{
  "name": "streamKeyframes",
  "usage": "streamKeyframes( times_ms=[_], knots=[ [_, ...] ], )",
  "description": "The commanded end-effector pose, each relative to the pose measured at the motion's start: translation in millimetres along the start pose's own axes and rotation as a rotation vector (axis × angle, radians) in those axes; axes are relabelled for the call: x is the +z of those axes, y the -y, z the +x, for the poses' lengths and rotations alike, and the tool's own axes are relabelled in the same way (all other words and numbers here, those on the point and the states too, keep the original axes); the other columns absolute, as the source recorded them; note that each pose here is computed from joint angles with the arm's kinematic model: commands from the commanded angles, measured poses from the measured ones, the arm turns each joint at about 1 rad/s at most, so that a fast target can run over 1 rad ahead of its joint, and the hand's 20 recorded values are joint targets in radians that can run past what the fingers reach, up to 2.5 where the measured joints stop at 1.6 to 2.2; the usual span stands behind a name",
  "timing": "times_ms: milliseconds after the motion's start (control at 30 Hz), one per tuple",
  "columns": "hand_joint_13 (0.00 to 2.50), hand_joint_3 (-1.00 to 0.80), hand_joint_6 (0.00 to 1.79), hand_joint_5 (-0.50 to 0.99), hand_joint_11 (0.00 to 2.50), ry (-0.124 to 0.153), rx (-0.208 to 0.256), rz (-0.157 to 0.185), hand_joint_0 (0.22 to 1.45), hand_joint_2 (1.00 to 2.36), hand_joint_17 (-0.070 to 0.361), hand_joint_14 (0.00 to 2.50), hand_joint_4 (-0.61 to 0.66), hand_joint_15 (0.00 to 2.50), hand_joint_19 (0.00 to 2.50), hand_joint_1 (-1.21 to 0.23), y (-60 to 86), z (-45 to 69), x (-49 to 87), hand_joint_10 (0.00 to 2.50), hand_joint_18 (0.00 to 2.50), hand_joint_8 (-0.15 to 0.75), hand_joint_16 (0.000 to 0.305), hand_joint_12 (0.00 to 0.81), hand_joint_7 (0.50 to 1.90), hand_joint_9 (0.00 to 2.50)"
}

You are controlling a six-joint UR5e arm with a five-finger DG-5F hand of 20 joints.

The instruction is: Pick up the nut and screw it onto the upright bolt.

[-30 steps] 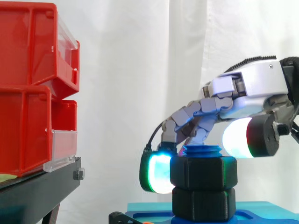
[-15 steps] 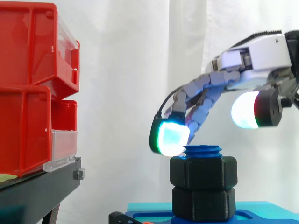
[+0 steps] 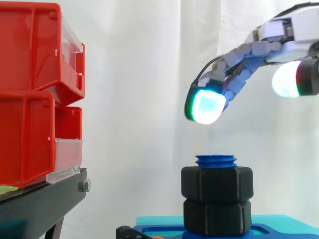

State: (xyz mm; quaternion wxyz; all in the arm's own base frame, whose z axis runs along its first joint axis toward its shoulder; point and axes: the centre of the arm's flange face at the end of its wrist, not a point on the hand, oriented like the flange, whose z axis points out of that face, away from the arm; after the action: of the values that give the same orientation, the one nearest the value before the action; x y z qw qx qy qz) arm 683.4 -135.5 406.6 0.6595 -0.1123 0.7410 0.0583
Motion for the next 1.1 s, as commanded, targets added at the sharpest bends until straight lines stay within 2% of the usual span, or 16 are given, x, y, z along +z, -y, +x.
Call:
streamKeyframes(
  times_ms=[0,33,67,133,167,367,567,667,1067],
  knots=[
    [0.51,-0.5,0.5,-0.16,0.0,0.049,-0.007,0.043,0.49,1.0,0.068,0.0,0.14,0.0,0.0,-0.33,-11.3,19.0,-33.1,0.0,0.15,0.198,0.03,0.283,0.68,0.55],
    [0.49,-0.5,0.5,-0.16,0.0,0.061,-0.007,0.049,0.49,1.0,0.067,0.0,0.14,0.0,0.0,-0.33,-11.7,20.8,-35.6,0.0,0.14,0.199,0.03,0.284,0.68,0.55],
    [0.48,-0.5,0.5,-0.16,0.0,0.091,-0.015,0.061,0.49,1.0,0.068,0.0,0.13,0.0,0.0,-0.33,-12.7,20.0,-39.8,0.0,0.13,0.197,0.03,0.287,0.67,0.53],
    [0.44,-0.5,0.5,-0.17,0.0,0.114,-0.02,0.071,0.49,1.0,0.068,0.0,0.13,0.0,0.0,-0.33,-13.2,19.9,-41.1,0.0,0.1,0.191,0.03,0.287,0.67,0.49],
    [0.43,-0.5,0.5,-0.17,0.0,0.141,-0.026,0.089,0.49,1.0,0.068,0.0,0.13,0.0,0.0,-0.33,-11.5,17.3,-38.4,0.0,0.09,0.189,0.03,0.289,0.67,0.48],
    [0.39,-0.5,0.5,-0.18,0.0,0.136,-0.021,0.103,0.49,1.0,0.07,0.0,0.12,0.0,0.0,-0.34,-9.4,18.0,-39.3,0.0,0.05,0.187,0.031,0.293,0.67,0.45],
    [0.38,-0.5,0.5,-0.18,0.0,0.136,0.014,0.149,0.5,1.0,0.07,0.0,0.12,0.0,0.0,-0.34,-2.4,18.5,-41.0,0.0,0.04,0.189,0.031,0.294,0.67,0.43],
    [0.38,-0.5,0.5,-0.18,0.0,0.136,0.023,0.157,0.5,1.0,0.07,0.0,0.12,0.0,0.0,-0.34,-0.7,18.7,-41.6,0.0,0.04,0.188,0.031,0.295,0.67,0.43],
    [0.27,-0.5,0.5,-0.2,0.0,0.133,0.026,0.16,0.5,1.0,0.076,0.0,0.09,0.0,0.0,-0.36,-0.5,19.0,-41.9,0.0,0.0,0.179,0.034,0.311,0.65,0.31]
  ],
)
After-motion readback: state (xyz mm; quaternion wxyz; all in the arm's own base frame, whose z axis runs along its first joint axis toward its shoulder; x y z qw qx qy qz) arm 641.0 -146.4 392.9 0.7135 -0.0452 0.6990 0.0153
